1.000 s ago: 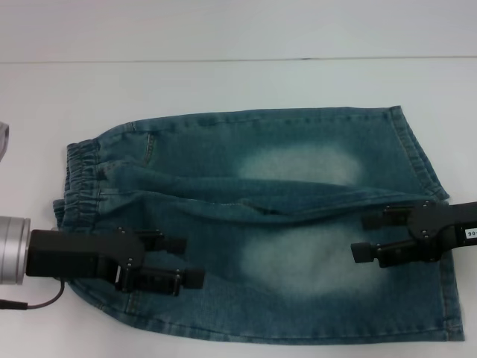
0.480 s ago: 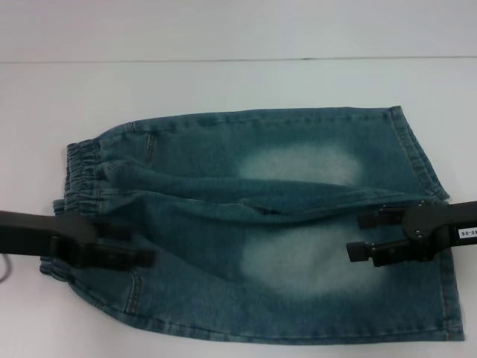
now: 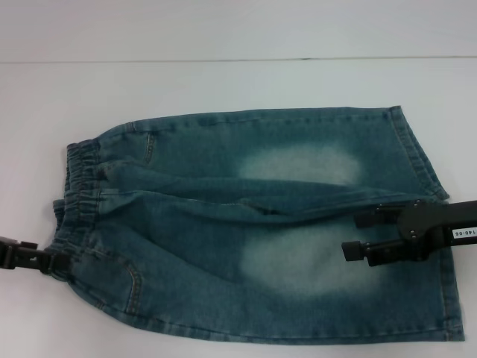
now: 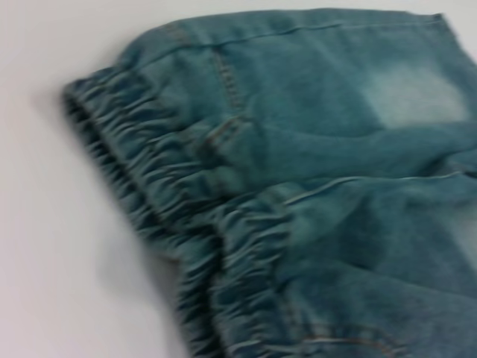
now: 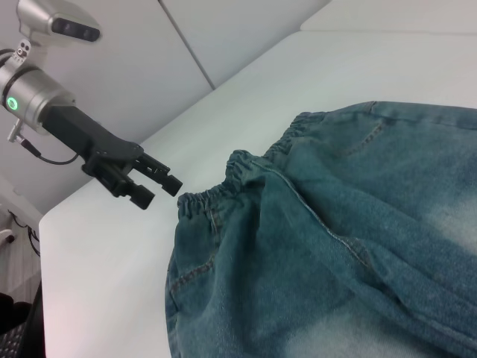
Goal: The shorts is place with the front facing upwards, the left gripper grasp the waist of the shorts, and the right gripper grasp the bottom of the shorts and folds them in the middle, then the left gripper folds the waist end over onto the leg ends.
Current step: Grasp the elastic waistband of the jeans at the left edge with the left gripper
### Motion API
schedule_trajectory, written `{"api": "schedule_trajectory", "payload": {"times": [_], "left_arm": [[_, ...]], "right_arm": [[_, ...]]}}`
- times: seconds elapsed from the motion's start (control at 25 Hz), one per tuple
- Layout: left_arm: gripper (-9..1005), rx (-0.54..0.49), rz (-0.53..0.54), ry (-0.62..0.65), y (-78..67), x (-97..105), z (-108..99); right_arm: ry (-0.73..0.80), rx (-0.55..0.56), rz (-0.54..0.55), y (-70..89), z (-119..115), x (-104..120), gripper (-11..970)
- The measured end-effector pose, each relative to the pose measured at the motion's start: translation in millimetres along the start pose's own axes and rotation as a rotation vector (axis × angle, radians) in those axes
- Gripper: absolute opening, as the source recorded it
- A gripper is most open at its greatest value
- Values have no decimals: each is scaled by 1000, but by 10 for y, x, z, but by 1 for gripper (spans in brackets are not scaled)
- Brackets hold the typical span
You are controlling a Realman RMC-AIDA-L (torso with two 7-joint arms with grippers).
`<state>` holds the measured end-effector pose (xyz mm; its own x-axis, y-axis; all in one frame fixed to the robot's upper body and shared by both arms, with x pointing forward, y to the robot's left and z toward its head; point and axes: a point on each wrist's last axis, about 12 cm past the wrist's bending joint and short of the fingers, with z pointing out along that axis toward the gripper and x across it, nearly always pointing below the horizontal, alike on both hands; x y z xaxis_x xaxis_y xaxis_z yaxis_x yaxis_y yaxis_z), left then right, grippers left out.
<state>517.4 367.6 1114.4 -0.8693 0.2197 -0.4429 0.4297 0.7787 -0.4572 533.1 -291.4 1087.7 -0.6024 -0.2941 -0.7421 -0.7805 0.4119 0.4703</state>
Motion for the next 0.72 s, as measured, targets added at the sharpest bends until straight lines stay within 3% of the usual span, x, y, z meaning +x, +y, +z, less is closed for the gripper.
{"api": "schedule_trajectory", "payload": {"times": [0.72], "left_arm": [[879,-58,36,63,-14,-35,192]], "right_arm": [[-1,2,-11,0,44,40,941]]}}
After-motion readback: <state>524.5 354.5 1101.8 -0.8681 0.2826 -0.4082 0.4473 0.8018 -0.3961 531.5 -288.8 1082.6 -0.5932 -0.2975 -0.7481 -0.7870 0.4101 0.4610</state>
